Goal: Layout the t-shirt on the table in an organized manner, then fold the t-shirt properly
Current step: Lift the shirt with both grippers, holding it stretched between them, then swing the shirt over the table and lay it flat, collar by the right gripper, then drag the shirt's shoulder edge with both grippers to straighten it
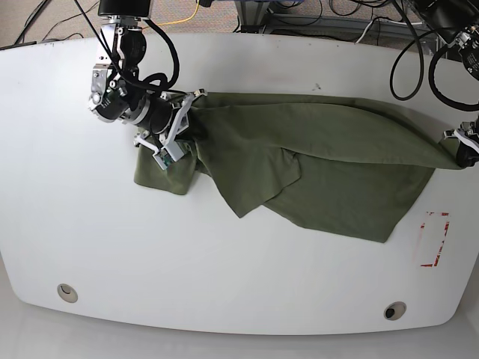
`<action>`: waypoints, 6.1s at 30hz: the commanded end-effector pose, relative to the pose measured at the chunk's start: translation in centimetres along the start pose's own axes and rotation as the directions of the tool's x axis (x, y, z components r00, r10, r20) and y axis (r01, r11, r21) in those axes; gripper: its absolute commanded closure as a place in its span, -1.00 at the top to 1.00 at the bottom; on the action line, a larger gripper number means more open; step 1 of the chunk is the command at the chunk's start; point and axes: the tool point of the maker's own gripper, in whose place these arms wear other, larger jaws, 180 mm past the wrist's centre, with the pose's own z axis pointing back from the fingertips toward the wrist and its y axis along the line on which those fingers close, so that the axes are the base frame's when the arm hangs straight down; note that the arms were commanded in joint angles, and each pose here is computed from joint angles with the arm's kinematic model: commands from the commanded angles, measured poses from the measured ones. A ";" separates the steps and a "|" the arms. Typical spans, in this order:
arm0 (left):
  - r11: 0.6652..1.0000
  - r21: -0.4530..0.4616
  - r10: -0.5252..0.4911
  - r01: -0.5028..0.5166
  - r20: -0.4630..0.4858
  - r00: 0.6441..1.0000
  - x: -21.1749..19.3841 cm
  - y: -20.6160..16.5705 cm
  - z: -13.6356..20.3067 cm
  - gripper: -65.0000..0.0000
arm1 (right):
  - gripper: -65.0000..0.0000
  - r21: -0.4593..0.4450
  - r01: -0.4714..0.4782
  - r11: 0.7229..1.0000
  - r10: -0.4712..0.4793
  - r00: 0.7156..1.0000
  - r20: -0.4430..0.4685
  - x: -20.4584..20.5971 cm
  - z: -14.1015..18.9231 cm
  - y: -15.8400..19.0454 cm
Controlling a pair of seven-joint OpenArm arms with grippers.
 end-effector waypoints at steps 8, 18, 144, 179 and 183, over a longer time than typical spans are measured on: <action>0.999 -0.005 -0.041 0.044 0.249 0.968 8.2 -0.7 2.1 -1.00 | -1.00 -0.070 -0.125 0.990 0.133 0.983 0.129 5.7 2.5 -1.3; 0.996 -0.052 -0.044 0.078 0.473 0.880 16.5 -2.3 4.7 -1.00 | -1.00 -0.202 -0.223 0.954 0.264 0.943 0.204 12.8 4.9 -6.2; 0.983 -0.168 -0.110 0.071 -0.234 0.966 -9.2 -2.9 0.8 -1.00 | -0.98 -0.247 0.161 0.956 -0.215 0.954 -0.211 -13.9 9.8 -6.1; 0.984 -0.164 -0.112 0.071 -0.251 0.962 -9.8 -2.8 1.1 -1.00 | 0.39 -0.211 0.189 0.959 -0.212 0.973 -0.094 -10.5 7.8 -3.6; 0.983 -0.167 -0.112 0.071 -0.251 0.961 -9.8 -2.8 1.0 -1.00 | 0.39 -0.208 0.185 0.960 -0.204 0.976 -0.076 -9.8 7.4 -3.9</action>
